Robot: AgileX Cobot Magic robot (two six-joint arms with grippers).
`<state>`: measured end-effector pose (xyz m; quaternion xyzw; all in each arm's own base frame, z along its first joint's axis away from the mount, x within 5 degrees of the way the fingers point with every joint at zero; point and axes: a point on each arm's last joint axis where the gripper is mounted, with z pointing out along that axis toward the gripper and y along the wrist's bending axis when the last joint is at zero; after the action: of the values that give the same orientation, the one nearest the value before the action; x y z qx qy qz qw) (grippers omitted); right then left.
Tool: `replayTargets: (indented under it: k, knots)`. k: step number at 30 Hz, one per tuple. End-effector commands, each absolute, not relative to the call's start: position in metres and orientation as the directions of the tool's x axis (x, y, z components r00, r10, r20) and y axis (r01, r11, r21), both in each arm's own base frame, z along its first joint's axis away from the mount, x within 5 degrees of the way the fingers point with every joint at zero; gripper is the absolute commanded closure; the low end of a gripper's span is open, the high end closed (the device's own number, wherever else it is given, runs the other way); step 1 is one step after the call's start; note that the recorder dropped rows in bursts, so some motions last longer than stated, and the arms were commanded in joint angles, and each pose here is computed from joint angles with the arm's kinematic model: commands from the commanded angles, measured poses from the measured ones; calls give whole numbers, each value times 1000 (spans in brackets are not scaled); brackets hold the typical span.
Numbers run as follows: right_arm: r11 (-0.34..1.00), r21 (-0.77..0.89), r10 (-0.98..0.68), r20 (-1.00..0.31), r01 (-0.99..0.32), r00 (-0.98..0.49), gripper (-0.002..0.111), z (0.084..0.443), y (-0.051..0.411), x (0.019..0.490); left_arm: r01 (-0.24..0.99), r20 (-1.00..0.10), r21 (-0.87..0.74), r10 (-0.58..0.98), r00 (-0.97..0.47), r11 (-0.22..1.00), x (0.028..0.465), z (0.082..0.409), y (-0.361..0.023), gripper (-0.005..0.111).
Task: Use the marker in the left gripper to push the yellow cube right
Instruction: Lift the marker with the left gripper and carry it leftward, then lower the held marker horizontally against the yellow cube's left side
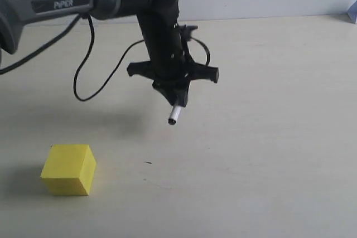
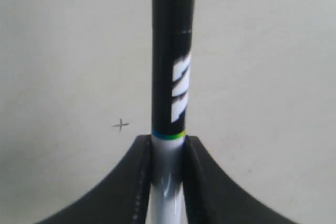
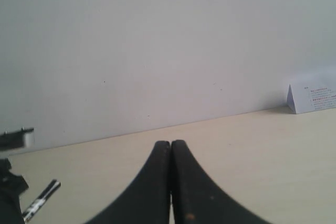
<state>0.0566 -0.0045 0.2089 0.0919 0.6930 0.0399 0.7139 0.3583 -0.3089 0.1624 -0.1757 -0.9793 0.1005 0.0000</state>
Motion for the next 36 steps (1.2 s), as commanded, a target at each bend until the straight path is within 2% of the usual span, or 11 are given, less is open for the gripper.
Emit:
replayTargets:
  k: [1,3,8,11,14,18,21,27,31,34,36]
  knots:
    - [981,185,182,-982,67,46,108,208,-4,56,577,-193,-195,546,-816,793,352,228,-306,107]
    - [981,185,182,-982,66,49,108,209,-4,56,646,-262,-160,599,-757,746,348,253,-301,107]
    - [980,185,182,-982,68,42,108,208,-4,56,698,-351,16,658,-666,716,345,297,-281,107]
    - [980,185,182,-982,68,42,108,208,-4,56,742,-351,91,719,-600,664,333,312,-266,107]
    - [980,185,182,-982,68,42,108,208,-4,56,786,-302,168,790,-533,595,317,318,-241,107]
    - [980,185,182,-982,68,42,108,208,-4,56,833,-224,184,848,-481,521,297,316,-193,107]
    - [980,185,182,-982,68,42,108,208,-4,56,836,-169,168,851,-497,522,282,309,-142,107]
    - [980,185,182,-982,68,42,108,208,-4,56,744,-93,140,756,-647,654,249,292,-55,107]
    - [980,185,182,-982,68,42,108,208,-4,56,787,-18,115,793,-609,607,240,274,-41,107]
    - [980,185,182,-982,68,42,108,208,-4,56,784,-60,140,796,-602,604,246,259,-40,107]
    - [980,185,182,-982,68,42,108,208,-4,56,871,-30,124,880,-475,475,244,245,-42,107]
